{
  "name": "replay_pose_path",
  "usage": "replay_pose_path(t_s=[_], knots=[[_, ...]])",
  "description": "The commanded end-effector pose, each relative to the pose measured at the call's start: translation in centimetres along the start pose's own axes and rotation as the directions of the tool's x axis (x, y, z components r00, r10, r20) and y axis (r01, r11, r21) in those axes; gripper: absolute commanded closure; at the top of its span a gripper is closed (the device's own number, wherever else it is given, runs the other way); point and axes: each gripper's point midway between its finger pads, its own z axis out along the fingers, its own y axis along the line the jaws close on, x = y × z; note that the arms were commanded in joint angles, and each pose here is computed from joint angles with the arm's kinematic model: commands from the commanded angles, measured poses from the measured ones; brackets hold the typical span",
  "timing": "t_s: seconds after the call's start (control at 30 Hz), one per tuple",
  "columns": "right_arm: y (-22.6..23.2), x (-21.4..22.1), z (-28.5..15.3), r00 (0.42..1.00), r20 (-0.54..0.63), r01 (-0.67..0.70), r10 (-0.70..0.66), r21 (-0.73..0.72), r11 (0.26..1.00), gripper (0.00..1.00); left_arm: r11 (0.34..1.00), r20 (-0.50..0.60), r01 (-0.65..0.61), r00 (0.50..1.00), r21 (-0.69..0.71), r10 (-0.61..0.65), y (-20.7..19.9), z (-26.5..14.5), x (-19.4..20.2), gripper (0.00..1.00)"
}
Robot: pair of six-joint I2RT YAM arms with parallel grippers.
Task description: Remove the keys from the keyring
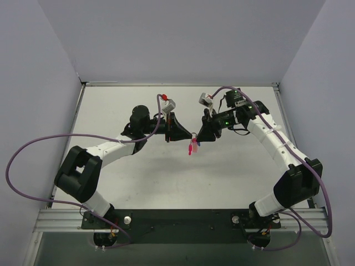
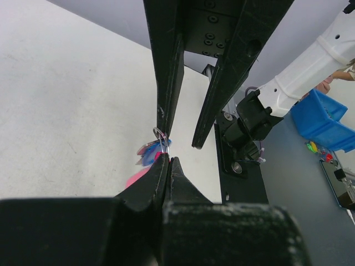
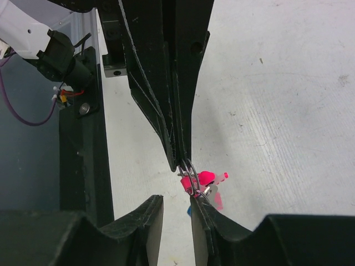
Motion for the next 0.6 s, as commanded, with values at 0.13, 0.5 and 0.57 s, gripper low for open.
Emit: replay_pose_path(t_s=[0.13, 0.5, 0.57], knots=[[-1.4, -0.7, -0.4, 0.998, 0.059, 0.005, -0.006, 0.024, 1.0, 0.67, 0.992, 0.038, -0.098, 0.995, 0.081, 0.095, -2.6, -0.2, -2.0, 1.0], [-1.1, -0.9, -0.2, 0.995, 0.099, -0.005, 0.003, 0.018, 1.0, 0.63, 0.992, 0.043, -0.099, 0.994, 0.073, 0.096, -2.5, -0.2, -2.2, 1.0], [-0.6, -0.9, -0.3, 0.994, 0.109, -0.001, 0.002, -0.006, 1.0, 0.62, 0.992, 0.043, -0.099, 0.994, 0.071, 0.097, -2.5, -0.3, -2.2, 1.0]])
